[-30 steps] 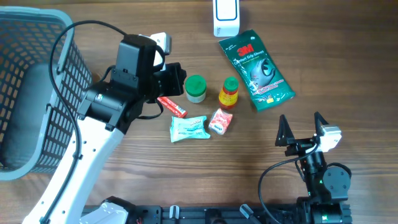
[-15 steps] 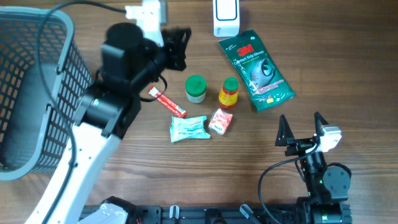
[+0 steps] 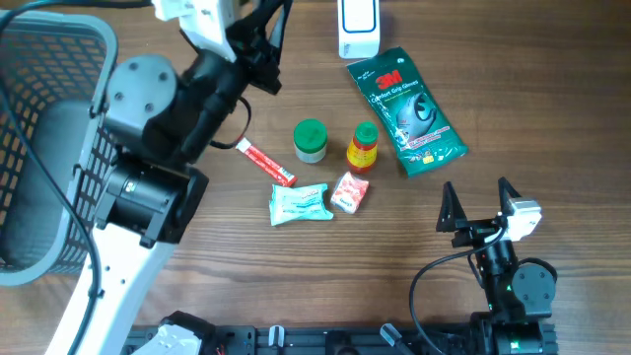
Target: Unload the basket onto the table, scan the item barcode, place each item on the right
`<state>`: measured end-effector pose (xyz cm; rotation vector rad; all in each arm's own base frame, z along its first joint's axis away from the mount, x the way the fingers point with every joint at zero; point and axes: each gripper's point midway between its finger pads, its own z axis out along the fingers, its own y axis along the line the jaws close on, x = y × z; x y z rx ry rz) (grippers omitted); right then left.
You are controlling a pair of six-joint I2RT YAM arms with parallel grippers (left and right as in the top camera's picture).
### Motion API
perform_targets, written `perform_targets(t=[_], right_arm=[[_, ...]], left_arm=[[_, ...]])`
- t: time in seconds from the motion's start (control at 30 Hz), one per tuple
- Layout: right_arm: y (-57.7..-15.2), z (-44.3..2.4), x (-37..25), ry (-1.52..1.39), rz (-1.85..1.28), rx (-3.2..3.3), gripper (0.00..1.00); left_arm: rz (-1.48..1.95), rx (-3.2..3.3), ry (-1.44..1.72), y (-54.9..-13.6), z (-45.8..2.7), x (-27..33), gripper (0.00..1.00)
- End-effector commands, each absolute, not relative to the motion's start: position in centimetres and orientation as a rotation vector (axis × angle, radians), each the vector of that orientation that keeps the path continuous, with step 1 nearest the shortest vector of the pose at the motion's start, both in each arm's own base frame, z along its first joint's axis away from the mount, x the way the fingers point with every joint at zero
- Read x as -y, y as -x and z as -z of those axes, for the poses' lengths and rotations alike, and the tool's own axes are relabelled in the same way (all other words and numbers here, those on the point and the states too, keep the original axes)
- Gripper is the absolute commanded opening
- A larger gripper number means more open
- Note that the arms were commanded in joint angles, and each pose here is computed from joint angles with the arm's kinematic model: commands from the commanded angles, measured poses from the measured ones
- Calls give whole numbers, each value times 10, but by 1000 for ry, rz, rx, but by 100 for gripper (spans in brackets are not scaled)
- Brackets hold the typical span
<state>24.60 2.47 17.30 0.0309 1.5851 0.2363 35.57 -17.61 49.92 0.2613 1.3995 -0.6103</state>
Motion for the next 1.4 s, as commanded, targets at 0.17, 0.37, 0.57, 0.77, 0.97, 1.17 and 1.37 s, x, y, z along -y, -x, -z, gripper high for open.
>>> perform_targets(t=[0.17, 0.37, 0.57, 0.77, 0.97, 1.17, 1.37], right_arm=[[-246, -174, -24, -27, -220, -1579, 100], [-246, -174, -24, -27, -220, -1580, 100], [-246, -174, -24, -27, -220, -1580, 100], [-246, -174, -24, -27, -220, -1580, 100], [-246, -174, -24, -27, -220, -1580, 100], [-246, -174, -24, -27, -220, -1581, 100], [-246, -173, -24, -27, -220, -1581, 100]], left_arm=[[344, -1168, -381, -286, -561, 140, 70], [128, -1272, -415, -270, -538, 112, 96], [15, -1499, -399, -274, -487, 91, 100], [-1, -1423, -504, -244, -497, 91, 100], [116, -1248, -568, -177, -526, 92, 100], [119, -1106, -410, -101, -552, 54, 100], [0, -877, -287, -35, -588, 35, 100]])
